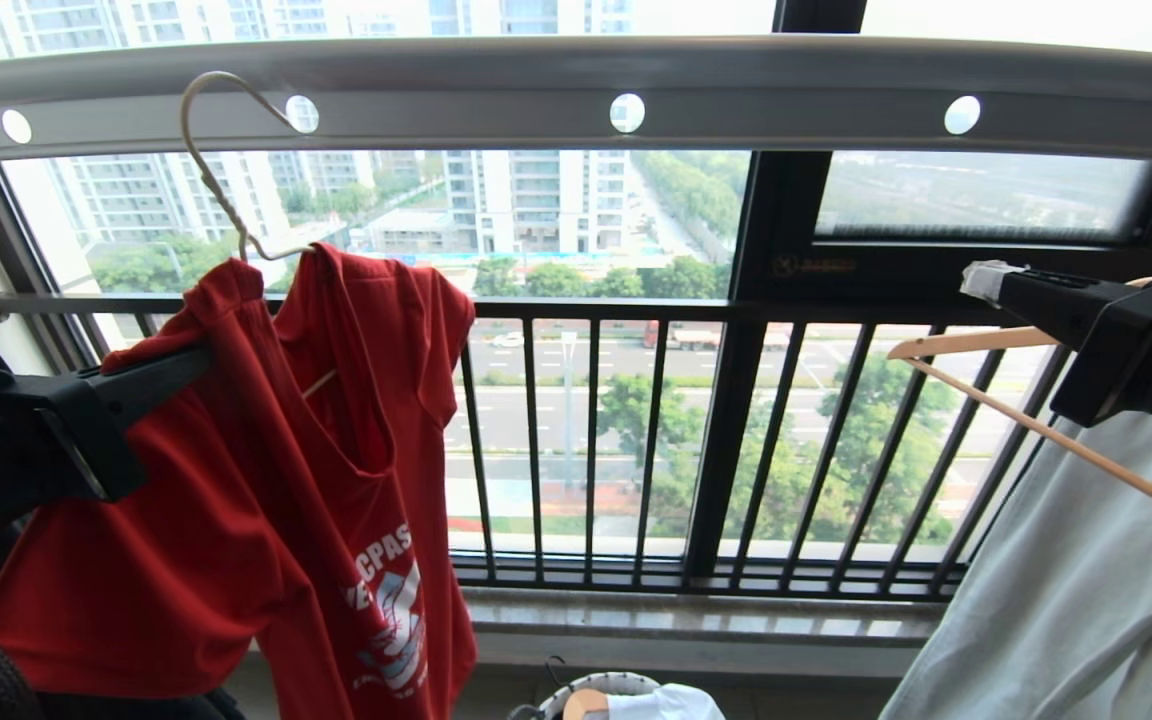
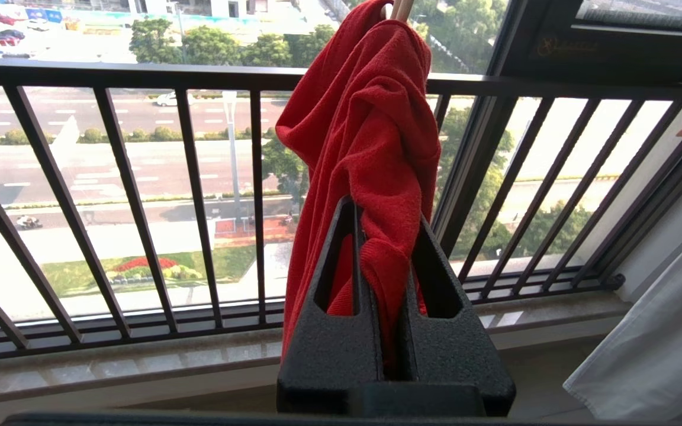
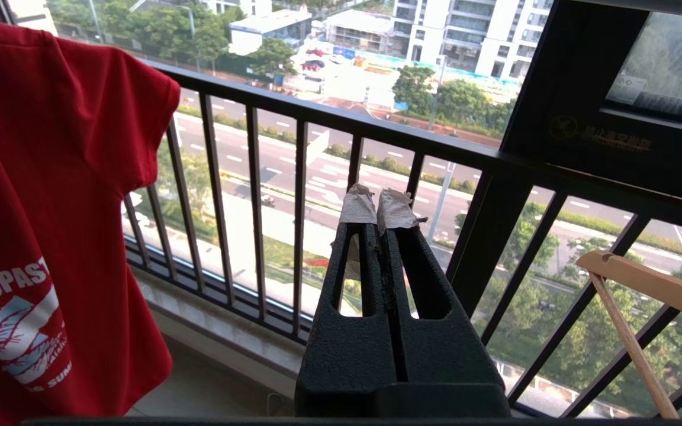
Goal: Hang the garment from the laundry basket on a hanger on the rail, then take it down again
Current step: Hang the clothes rack on the clothesline
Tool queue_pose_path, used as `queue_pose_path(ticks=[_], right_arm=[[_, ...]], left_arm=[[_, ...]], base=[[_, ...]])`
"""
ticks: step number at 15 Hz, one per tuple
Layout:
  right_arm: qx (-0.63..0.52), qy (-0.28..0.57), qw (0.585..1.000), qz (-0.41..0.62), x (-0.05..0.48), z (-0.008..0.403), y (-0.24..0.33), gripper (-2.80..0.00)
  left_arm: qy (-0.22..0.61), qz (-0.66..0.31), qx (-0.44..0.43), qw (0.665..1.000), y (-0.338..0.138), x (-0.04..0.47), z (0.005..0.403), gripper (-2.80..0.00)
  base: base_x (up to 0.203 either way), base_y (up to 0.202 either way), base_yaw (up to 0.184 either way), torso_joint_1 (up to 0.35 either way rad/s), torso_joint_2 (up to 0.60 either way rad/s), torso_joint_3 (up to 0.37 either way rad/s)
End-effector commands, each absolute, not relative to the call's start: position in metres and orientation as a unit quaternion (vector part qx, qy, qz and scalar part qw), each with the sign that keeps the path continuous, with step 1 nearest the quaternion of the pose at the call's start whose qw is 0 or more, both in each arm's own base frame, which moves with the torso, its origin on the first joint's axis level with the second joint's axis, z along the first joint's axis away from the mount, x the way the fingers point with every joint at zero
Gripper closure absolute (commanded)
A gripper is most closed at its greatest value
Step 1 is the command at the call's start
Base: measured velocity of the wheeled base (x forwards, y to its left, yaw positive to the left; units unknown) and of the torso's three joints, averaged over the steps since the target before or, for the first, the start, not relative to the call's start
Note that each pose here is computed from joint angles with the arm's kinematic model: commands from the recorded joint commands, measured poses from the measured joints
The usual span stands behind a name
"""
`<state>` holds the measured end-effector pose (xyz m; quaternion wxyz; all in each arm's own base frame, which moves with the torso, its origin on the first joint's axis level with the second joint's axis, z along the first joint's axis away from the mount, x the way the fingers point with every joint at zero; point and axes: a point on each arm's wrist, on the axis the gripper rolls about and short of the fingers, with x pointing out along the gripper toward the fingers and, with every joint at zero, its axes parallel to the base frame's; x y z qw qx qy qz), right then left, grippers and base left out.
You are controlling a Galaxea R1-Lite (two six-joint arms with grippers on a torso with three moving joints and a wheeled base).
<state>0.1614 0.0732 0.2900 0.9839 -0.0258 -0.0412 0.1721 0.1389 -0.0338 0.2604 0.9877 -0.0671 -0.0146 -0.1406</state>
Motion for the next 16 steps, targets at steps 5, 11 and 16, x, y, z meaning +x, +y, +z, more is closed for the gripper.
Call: queue_pose_path(ticks=[5,11,16], right_arm=[[-0.026,-0.04,0.984,0.174,0.1621,0.2892,0.0737,0.0],[-0.027,-0.041,0.983,0.178,0.162,0.2892,0.0738,0.0],[-0.026,-0.041,0.983,0.178,0.1621,0.2894,0.0737,0.0]], left_arm=[[-0.01,-0.141,-0.064,0.988,-0.0358,0.1514,0.2626,0.0],[-0.005,-0.143,-0.059,0.988,-0.0368,0.1541,0.2609,0.0],[-0.014,-0.15,-0.054,0.987,-0.0376,0.1501,0.2643,0.0]], base=[[0.0,0.0,0.0,0.0,0.0,0.0],[0.0,0.0,0.0,0.0,0.0,0.0],[0.0,0.0,0.0,0.0,0.0,0.0]])
